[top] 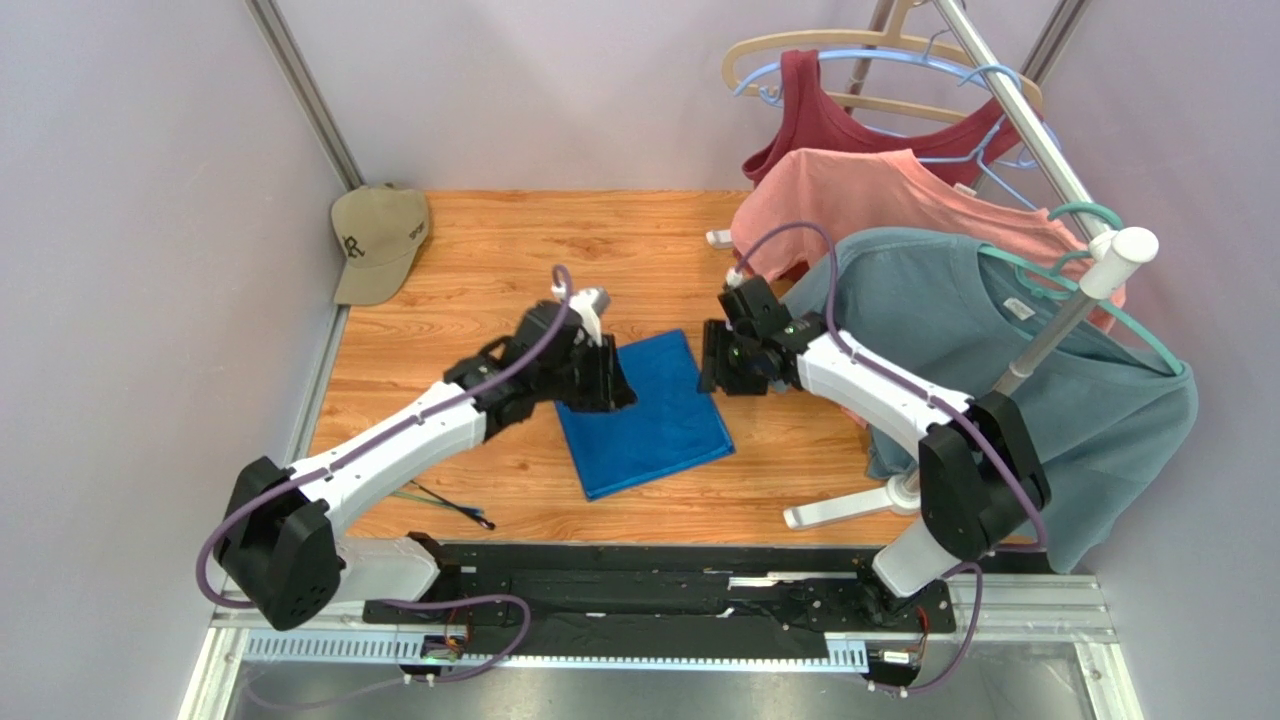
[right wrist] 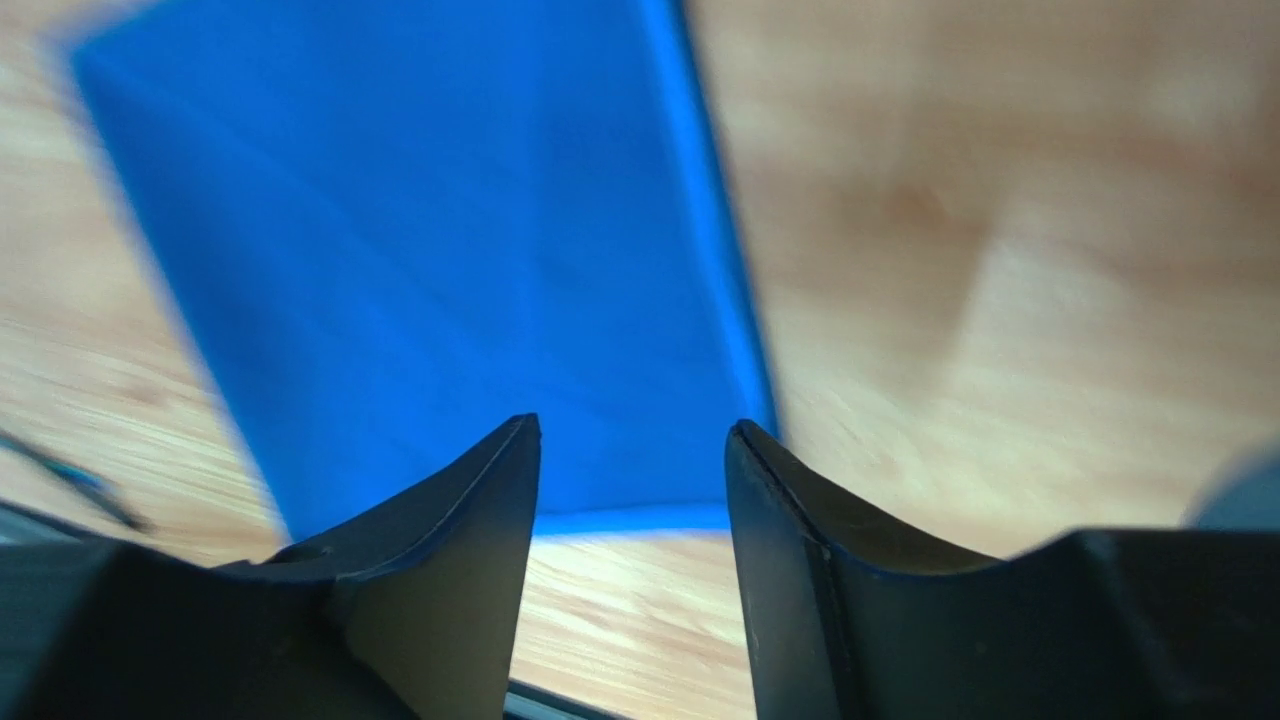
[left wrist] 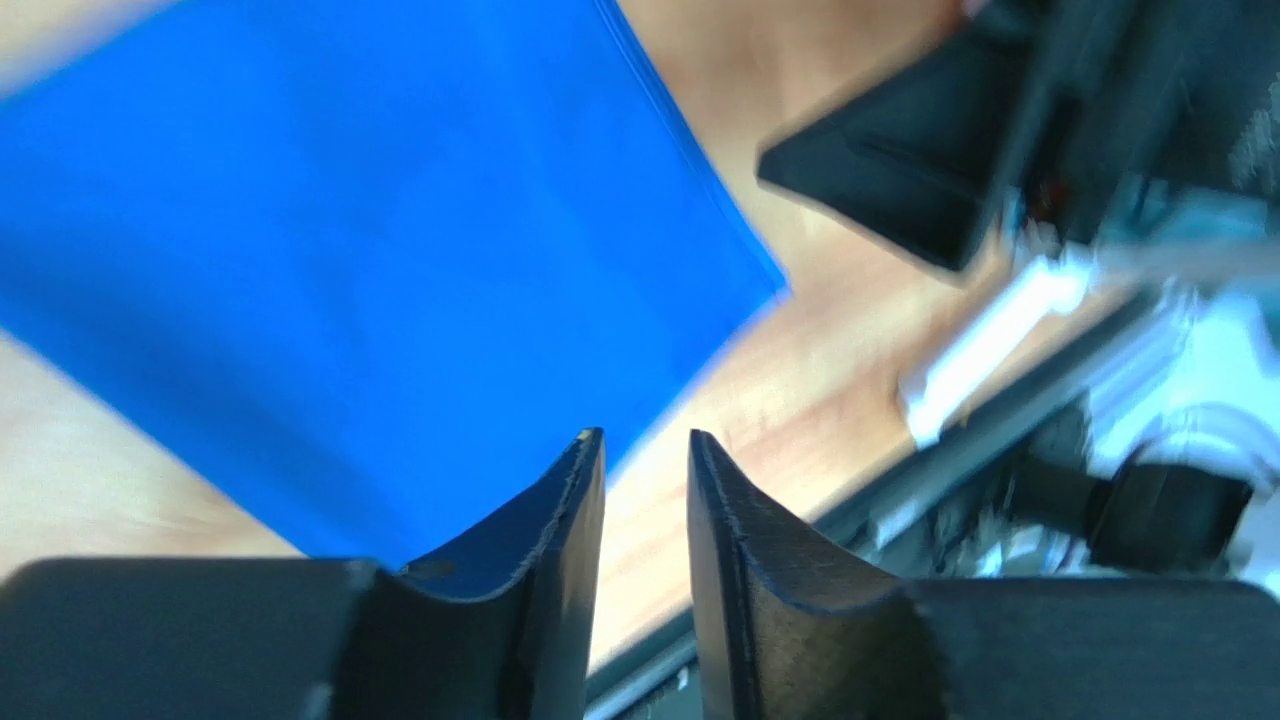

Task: Fold the napkin into a case and place the utensils inside
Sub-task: Pick up the top corner of the square-folded napkin from the center of the board.

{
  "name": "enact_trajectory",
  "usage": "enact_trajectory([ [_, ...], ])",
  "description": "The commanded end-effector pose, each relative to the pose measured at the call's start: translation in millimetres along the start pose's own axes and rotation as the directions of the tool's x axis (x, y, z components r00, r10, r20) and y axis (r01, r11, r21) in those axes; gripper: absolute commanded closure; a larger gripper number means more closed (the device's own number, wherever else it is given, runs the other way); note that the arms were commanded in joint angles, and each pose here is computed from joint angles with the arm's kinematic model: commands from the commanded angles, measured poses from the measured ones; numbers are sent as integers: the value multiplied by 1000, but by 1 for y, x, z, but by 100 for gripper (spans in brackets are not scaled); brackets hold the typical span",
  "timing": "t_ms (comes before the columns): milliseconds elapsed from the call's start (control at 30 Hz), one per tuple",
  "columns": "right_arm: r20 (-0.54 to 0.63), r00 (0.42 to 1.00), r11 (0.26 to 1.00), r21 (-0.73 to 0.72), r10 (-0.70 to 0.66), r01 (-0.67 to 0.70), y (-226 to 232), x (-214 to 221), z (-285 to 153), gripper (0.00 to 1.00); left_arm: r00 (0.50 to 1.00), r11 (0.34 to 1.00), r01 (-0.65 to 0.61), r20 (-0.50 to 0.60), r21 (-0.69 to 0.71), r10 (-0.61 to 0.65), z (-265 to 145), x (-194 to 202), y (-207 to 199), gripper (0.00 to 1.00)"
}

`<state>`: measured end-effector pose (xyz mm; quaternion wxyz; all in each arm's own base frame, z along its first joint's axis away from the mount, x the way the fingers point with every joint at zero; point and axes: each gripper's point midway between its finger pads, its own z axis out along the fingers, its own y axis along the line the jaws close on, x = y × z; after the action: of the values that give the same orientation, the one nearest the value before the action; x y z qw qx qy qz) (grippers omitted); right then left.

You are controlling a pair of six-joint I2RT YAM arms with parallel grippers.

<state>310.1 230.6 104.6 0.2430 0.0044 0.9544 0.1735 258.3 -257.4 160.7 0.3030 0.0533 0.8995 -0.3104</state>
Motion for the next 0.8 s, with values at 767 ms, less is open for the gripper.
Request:
enact_trajectory([
  [767,-156,988,1000,11,-20,22,-41,83,19,74,988,992,-119,-102,-32,116,38,87,-40,70],
])
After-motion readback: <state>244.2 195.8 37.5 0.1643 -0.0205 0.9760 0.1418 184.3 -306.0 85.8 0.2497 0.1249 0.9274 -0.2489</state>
